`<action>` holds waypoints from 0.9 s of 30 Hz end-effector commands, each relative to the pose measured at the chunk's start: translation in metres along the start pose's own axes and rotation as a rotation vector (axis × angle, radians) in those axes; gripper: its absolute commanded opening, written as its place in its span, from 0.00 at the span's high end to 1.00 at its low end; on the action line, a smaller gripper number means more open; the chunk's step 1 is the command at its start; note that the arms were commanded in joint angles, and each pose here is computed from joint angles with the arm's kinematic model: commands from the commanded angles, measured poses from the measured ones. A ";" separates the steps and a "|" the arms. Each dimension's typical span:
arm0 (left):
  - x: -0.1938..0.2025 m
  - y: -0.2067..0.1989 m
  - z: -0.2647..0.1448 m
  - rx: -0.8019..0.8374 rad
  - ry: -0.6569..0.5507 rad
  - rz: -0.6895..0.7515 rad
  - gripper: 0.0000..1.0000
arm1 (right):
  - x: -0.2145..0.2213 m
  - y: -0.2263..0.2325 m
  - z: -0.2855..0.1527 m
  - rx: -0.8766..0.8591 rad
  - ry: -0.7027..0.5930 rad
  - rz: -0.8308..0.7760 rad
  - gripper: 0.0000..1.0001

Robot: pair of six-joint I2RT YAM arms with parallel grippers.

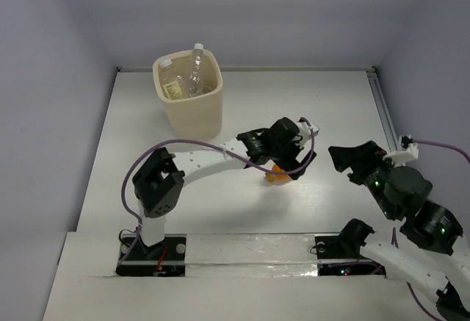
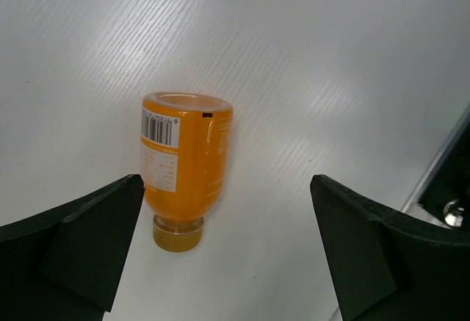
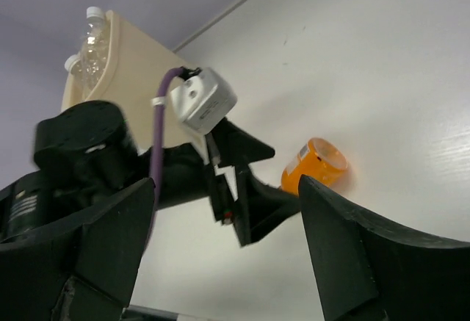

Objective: Put the plastic bottles in the bin

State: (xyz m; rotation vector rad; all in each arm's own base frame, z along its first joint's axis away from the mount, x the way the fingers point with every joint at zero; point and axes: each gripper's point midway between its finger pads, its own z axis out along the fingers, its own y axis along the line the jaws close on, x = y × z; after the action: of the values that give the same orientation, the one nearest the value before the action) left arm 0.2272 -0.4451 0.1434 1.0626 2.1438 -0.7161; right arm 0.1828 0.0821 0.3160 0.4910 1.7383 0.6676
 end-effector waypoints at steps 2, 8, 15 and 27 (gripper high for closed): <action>0.001 0.020 0.015 -0.095 0.039 0.074 0.01 | 0.017 -0.018 -0.014 0.022 0.064 0.083 0.15; 0.017 0.042 0.051 -0.144 0.110 0.062 0.03 | 0.021 -0.019 -0.020 0.013 0.094 0.076 0.14; 0.005 0.036 0.057 -0.125 0.050 -0.002 0.56 | 0.014 -0.014 -0.024 -0.008 0.086 0.060 0.15; -0.235 0.098 -0.227 -0.271 -0.700 -0.191 0.60 | 0.028 0.007 -0.002 -0.061 0.124 -0.014 0.16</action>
State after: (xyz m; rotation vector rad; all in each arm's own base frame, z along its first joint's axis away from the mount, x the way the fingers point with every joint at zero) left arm 0.3237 -0.4264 0.3013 0.6698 1.9306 -0.6867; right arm 0.1652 0.0910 0.2884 0.4516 1.8626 0.7143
